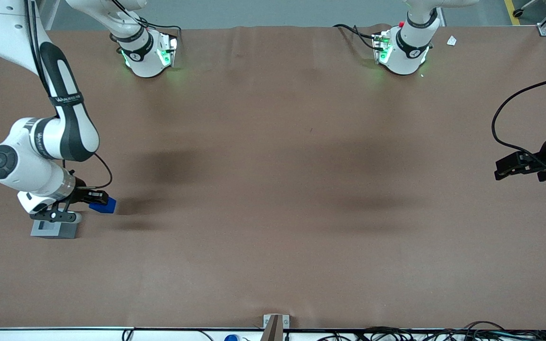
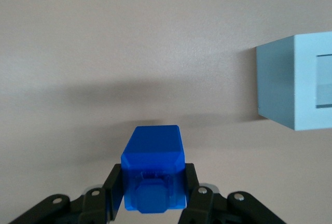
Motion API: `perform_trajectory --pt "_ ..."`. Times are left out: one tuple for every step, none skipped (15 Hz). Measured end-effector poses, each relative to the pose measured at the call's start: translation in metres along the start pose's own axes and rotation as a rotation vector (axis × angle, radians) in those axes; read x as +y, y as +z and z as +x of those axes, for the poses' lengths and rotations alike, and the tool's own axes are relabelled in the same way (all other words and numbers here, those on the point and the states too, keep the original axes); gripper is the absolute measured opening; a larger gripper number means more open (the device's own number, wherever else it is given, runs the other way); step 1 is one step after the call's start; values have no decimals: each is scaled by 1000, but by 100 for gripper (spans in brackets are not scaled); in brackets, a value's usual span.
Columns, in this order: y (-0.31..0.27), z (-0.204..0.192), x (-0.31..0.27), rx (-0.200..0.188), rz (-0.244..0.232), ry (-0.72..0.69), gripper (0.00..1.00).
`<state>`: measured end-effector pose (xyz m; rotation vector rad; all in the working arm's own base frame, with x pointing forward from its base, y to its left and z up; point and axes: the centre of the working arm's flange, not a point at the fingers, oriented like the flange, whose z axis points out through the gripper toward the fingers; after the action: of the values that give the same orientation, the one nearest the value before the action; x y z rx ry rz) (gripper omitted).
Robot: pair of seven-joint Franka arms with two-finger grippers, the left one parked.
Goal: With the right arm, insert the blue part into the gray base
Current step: 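Carry the blue block over the gray base's opening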
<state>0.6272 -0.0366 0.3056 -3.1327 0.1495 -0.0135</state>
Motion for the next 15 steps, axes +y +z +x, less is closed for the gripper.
perform_trajectory --pt "-12 0 2 10 11 10 51" --pt "-26 0 4 12 15 16 51" --pt "-42 0 8 2 18 23 51" --pt "-59 1 15 -17 20 32 51" --pt "-78 3 24 -39 23 45 51" --pt "-96 5 33 -54 25 56 51" --pt "-112 8 41 -57 26 62 51" --pt "-126 11 47 -49 27 59 51" --pt "-136 14 52 -39 28 48 51" --pt "-142 15 58 -30 28 32 51" --pt "-144 16 66 -24 27 20 51" --pt "-146 16 77 -20 27 14 51" --pt "-148 15 89 -15 26 8 51" --pt "-150 16 100 -9 25 -1 51" --pt "-150 16 113 -6 24 -13 51"
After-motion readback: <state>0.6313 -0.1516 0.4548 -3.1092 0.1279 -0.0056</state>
